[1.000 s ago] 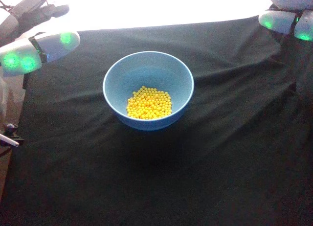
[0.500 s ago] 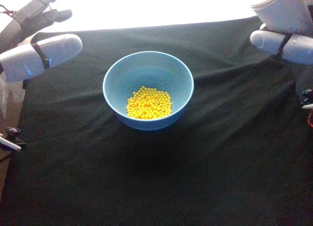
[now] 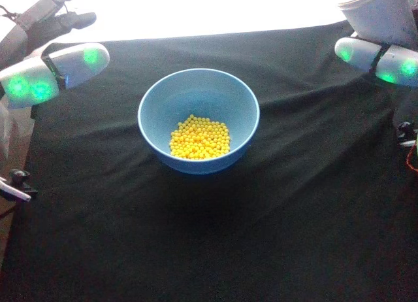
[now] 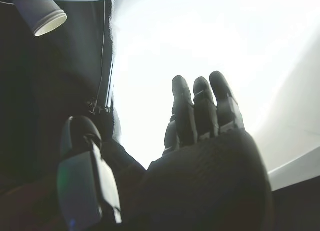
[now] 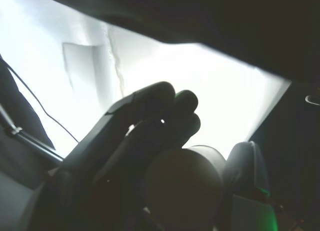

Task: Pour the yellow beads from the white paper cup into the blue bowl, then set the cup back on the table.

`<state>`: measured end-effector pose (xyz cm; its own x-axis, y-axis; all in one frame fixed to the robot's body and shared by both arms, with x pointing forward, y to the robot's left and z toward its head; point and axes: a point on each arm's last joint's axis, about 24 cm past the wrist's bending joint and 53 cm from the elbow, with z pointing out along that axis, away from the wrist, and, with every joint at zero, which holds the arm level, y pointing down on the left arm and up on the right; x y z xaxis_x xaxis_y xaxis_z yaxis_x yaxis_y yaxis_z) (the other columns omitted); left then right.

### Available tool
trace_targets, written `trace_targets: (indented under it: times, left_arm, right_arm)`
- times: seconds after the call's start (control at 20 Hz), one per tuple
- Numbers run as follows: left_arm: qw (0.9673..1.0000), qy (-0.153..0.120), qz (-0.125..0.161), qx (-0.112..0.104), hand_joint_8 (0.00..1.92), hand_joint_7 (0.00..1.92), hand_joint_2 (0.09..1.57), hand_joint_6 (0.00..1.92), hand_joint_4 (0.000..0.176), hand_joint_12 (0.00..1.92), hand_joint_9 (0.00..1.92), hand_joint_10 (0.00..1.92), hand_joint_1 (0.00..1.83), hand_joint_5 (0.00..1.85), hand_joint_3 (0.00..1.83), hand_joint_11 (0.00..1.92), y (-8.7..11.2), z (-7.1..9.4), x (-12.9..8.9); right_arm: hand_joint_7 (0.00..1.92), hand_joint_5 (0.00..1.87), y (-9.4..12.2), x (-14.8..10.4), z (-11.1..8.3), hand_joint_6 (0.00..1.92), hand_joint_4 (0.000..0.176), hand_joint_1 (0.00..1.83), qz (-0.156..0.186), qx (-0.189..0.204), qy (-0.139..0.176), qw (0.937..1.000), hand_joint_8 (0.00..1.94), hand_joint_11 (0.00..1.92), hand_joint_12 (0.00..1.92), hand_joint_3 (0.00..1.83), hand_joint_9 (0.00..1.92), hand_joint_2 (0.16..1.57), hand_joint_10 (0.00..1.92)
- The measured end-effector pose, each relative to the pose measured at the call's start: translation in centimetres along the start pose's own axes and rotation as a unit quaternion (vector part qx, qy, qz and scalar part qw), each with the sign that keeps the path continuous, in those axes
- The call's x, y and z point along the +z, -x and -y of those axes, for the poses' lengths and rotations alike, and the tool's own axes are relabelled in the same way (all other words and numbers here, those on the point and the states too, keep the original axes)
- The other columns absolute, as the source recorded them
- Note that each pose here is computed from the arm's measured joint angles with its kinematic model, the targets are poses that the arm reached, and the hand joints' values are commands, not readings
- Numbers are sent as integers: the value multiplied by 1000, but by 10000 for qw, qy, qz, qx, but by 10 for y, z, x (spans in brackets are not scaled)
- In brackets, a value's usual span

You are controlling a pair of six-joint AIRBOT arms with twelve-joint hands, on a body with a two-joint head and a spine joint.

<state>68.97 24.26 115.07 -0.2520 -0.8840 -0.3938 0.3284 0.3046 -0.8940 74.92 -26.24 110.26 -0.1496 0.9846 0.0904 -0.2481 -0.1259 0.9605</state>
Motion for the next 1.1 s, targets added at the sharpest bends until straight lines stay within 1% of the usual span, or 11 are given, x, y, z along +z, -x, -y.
trace_targets:
  times: [0.25, 0.45, 0.5, 0.55, 0.6, 0.65, 0.7, 0.9, 0.95, 1.0, 1.1]
  left_arm:
    - [10000, 12, -32, 6, 0, 520, 897, 1, 0, 624, 326, 3, 501, 142, 1, 0, -1, -1, -1]
    - [10000, 16, -32, 4, 0, 510, 911, 0, 0, 701, 338, 3, 503, 138, 4, 0, -2, -1, -1]
    - [10000, 14, -33, 4, 4, 523, 910, 2, 12, 733, 354, 7, 498, 146, 1, 0, -2, -1, -1]
    - [10000, 16, -31, 5, 2, 523, 911, 0, 17, 714, 349, 4, 493, 142, 1, 0, -1, -1, -1]
    - [10000, 16, -31, 5, 2, 523, 911, 0, 17, 714, 349, 4, 493, 142, 1, 0, -1, -1, -1]
    - [10000, 13, -34, 7, 0, 519, 910, 0, 23, 674, 340, 3, 497, 141, 0, 0, -2, -1, -1]
    - [10000, 8, -32, -2, 0, 520, 905, 0, 37, 684, 334, 0, 491, 142, 0, 0, -2, -1, 0]
    - [10000, 32, -43, -9, 1, 533, 886, 1, 38, 740, 349, 3, 496, 151, 0, 0, -3, -3, 0]
    - [10000, 32, -44, -8, 1, 533, 891, 0, 11, 736, 350, 3, 501, 149, 1, 0, -3, -3, 0]
    - [10000, 33, -48, -9, 2, 537, 893, 0, 0, 736, 354, 4, 499, 148, 1, 0, -4, -3, 0]
    - [10000, 31, -46, -8, 1, 528, 890, 1, 0, 749, 356, 4, 499, 153, 0, 0, -3, -3, 0]
  right_arm:
    - [1230, 1035, 2, 2, 0, 746, 0, 1276, 4, 52, 27, 10000, 711, 844, 1245, 0, 1294, 1054, 380]
    - [1202, 1033, -4, 1, 2, 799, 0, 1258, -105, 66, 19, 9999, 708, 861, 1126, 0, 1234, 1055, 171]
    - [1200, 1065, -4, 1, 2, 758, 0, 1255, -103, 68, 19, 9999, 699, 849, 1124, 1, 1217, 1048, 83]
    - [1083, 1093, -4, 1, 2, 768, 0, 1185, -103, 68, 17, 9999, 311, 776, 1162, 0, 1178, 1052, 50]
    - [1083, 1093, -4, 1, 2, 768, 0, 1185, -102, 71, 13, 9999, 311, 776, 1162, 0, 1178, 1052, 50]
    - [1080, 908, -4, 2, 2, 312, 0, 1181, -103, 67, 7, 9999, 128, 731, 1173, 0, 1141, 985, 25]
    - [1057, 781, -3, 2, 3, 40, 0, 1145, -102, 68, -9, 9999, 15, 716, 1087, 0, 1086, 925, 1]
    - [1025, 626, -3, 2, 2, 0, 4, 1094, -113, 66, -3, 9999, 0, 731, 1021, 1, 1102, 898, 11]
    - [1010, 626, -3, 2, 2, 0, 2, 1092, -111, 67, -5, 9999, 0, 731, 1015, 0, 1099, 890, 9]
    - [1020, 618, -3, 2, 3, 0, 0, 1104, -111, 67, -9, 9999, 2, 764, 964, 0, 1116, 894, 11]
    - [1021, 603, -3, 2, 4, 0, 0, 1105, -118, 66, -30, 9999, 2, 772, 950, 3, 1127, 903, 14]
